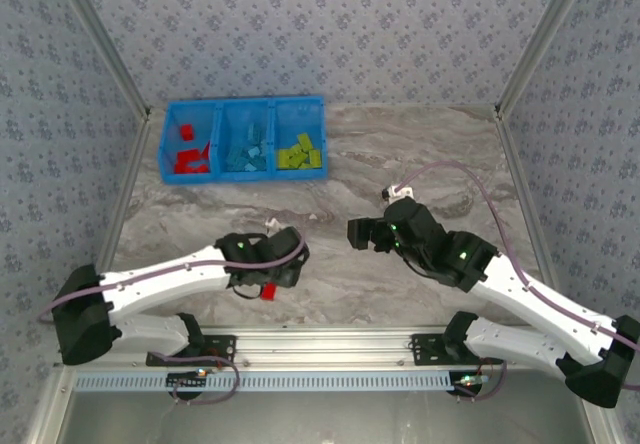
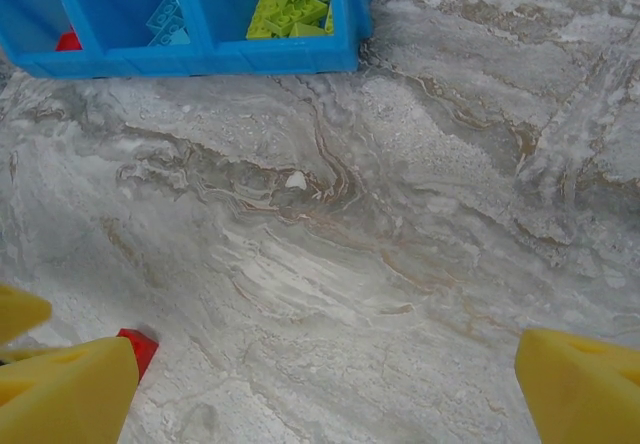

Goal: Sort the legos into containers by color

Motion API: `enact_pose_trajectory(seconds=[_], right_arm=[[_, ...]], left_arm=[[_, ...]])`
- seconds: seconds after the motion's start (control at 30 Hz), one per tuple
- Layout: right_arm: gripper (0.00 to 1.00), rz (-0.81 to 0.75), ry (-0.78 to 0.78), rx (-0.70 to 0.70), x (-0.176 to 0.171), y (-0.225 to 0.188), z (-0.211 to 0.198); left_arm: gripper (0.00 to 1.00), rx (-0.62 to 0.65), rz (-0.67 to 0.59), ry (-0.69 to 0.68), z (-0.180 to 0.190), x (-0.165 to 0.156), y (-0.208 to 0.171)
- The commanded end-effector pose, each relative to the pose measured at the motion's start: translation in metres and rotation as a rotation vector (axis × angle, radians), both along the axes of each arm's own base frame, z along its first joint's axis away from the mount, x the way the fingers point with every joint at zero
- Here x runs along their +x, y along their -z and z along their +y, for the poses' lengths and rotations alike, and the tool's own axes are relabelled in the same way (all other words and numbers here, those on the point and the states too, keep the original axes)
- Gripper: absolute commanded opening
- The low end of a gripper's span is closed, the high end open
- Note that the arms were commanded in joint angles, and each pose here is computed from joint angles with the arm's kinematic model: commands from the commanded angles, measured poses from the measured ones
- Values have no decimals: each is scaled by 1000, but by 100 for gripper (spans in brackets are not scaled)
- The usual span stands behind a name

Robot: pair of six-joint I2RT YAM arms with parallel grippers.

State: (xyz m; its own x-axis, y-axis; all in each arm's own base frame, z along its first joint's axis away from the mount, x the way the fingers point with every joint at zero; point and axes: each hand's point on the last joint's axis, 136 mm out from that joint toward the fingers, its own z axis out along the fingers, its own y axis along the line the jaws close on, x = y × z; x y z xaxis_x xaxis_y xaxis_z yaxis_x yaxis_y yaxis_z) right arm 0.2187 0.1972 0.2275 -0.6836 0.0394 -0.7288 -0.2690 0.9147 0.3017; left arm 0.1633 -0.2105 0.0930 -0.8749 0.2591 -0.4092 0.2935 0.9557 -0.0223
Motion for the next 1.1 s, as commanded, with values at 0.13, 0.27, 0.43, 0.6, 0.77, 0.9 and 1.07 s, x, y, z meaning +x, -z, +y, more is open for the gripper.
enact_pose_trajectory(seconds=[0.13, 0.27, 0.43, 0.6, 0.77, 0.9, 1.07], right_arm=[[100, 22, 23, 49, -2, 2, 1], [100, 27, 25, 53, -2, 4, 2], [100, 32, 22, 53, -3, 4, 4], [100, 101, -94, 47, -18, 21, 20], [99, 200, -311, 49, -52, 40, 49], [100, 181, -418, 66, -69, 35, 72], [100, 129, -525, 124, -76, 17, 103]], left_arm=[[72, 77, 72, -100, 22, -14, 51], [74, 111, 55, -113, 26, -10, 65], [52, 77, 114, -108, 17, -16, 87], [36, 46, 113, -127, 15, -16, 88], [28, -45, 46, -144, 10, -6, 63], [22, -155, -10, -166, 6, 13, 35], [18, -241, -87, -232, 14, 60, -8]])
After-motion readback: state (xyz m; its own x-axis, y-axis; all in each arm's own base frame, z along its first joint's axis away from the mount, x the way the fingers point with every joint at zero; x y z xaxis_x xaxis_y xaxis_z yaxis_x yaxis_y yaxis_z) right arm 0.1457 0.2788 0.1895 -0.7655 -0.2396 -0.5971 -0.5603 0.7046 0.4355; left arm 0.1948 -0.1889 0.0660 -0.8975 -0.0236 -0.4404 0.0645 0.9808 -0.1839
